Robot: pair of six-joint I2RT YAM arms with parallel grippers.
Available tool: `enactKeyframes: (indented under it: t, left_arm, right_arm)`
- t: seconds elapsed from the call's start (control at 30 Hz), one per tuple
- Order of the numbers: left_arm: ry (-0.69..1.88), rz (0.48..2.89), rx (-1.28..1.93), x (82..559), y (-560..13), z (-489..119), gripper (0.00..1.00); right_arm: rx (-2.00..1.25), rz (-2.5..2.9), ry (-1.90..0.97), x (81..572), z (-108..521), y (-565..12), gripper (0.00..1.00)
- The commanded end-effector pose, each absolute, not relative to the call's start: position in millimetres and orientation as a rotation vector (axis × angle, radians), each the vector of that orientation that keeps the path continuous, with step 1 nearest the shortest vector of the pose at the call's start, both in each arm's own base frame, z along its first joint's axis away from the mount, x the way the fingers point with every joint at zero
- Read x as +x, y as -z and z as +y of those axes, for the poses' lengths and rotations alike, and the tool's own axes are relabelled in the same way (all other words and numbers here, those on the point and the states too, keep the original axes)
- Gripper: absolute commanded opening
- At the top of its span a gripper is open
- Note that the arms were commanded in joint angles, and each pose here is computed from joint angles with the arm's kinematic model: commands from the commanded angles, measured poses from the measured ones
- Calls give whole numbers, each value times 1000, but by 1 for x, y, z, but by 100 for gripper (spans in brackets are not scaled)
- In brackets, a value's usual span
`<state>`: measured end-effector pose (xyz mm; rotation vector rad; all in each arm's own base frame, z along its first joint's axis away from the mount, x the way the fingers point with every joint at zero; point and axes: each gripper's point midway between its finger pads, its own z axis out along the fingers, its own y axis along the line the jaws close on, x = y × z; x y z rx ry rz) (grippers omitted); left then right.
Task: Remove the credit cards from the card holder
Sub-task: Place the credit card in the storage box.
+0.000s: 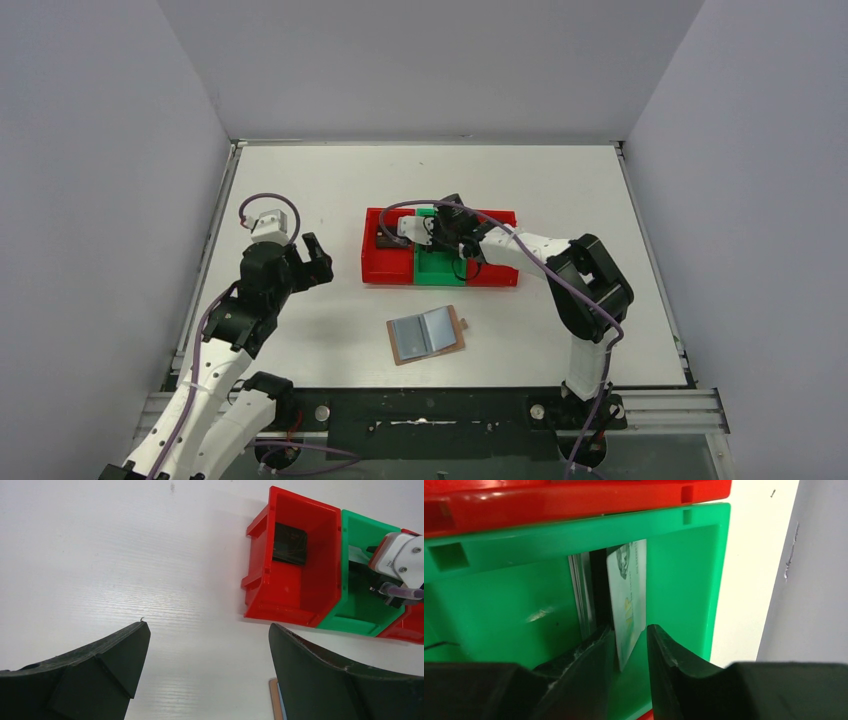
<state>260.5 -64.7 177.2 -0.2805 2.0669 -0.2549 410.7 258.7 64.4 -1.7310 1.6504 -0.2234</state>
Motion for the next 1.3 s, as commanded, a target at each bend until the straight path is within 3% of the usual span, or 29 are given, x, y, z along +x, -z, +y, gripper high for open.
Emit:
enactKeyframes:
  t: [0.0, 0.37, 0.57, 0.77, 0.93, 1.03, 1.27]
  left_arm:
    - [271, 1999, -273, 271, -194, -66, 91]
    - [279, 2011, -264, 272, -190, -68, 91]
    - [272, 2037, -260, 272, -186, -69, 91]
    - [271, 2024, -264, 272, -188, -68, 91]
    - [265, 2018, -274, 272, -190, -65, 91]
    - [244, 2014, -290, 271, -191, -61, 91]
    - [228, 1981, -332, 267, -195, -53, 91]
  right_arm:
    - [-1714, 1625, 209, 417, 263, -79, 33]
    - [-1577, 1699, 232, 430, 261, -83, 37]
    - [-1321, 1746, 147, 437, 269, -118, 40]
    - [-825, 1892, -233, 421, 296, -167, 40]
    - [-453, 2127, -333, 413, 293, -157, 39]
    - [-350, 2198, -341, 400, 291, -154, 36]
    - [-279, 2202, -445, 350, 294, -162, 45]
